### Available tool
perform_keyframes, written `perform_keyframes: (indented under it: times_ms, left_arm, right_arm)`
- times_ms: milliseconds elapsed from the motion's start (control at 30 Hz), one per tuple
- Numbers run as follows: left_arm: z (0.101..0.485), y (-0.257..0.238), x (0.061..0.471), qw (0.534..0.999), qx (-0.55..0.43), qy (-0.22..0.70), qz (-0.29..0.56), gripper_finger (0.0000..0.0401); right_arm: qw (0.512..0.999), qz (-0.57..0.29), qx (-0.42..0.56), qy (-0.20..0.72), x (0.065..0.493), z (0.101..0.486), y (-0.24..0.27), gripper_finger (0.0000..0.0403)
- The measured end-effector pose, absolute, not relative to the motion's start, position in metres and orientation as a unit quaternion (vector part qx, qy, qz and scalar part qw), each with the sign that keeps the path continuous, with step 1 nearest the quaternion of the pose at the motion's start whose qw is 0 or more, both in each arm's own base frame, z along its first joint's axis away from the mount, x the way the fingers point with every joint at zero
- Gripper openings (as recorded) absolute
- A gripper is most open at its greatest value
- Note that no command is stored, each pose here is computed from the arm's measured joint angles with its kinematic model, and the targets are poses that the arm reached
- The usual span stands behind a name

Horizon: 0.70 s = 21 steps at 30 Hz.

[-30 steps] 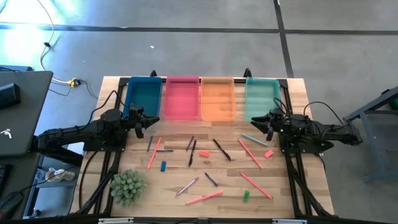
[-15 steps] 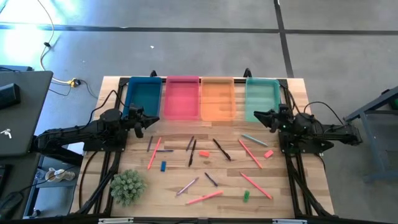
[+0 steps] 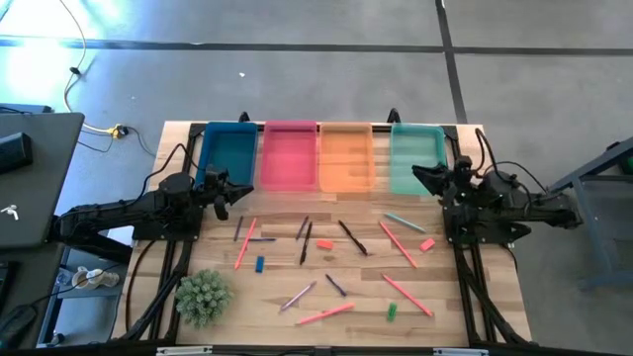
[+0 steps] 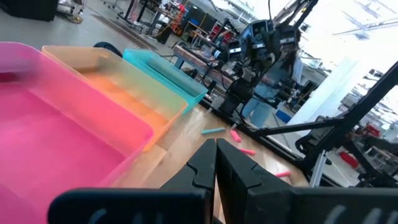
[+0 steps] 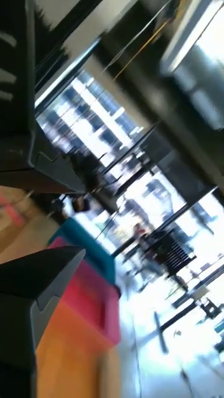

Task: Sort crayons/erasers/pens/pencils in bins
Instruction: Put the blue pen into the green bin

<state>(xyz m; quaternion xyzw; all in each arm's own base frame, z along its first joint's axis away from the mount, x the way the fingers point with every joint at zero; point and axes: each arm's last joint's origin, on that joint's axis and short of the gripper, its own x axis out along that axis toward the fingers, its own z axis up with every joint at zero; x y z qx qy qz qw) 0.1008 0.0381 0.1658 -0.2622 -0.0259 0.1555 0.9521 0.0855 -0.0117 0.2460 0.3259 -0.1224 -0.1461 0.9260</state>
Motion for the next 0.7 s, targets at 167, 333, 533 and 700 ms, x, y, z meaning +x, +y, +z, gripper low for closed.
perform_keyframes:
  times_ms: [167,333,533,700]
  left_arm:
    - [0.166,0.038,0.101,0.952,-0.262,-0.026,0.155,0.0001]
    - [0.166,0.038,0.101,0.952,-0.261,-0.026,0.155,0.0001]
    - [0.166,0.038,0.101,0.952,-0.261,-0.026,0.155,0.0001]
    - [0.166,0.038,0.101,0.952,-0.261,-0.026,0.155,0.0001]
  right_arm:
    - [0.929,-0.179,0.324,-0.017,0.090,0.260,-0.012,0.0140]
    - [0.917,-0.208,0.327,0.093,0.095,0.269,-0.011,0.0140]
    - [0.898,-0.208,0.327,0.206,0.107,0.278,-0.009,0.0140]
    - [0.885,-0.210,0.309,0.278,0.119,0.282,-0.008,0.0140]
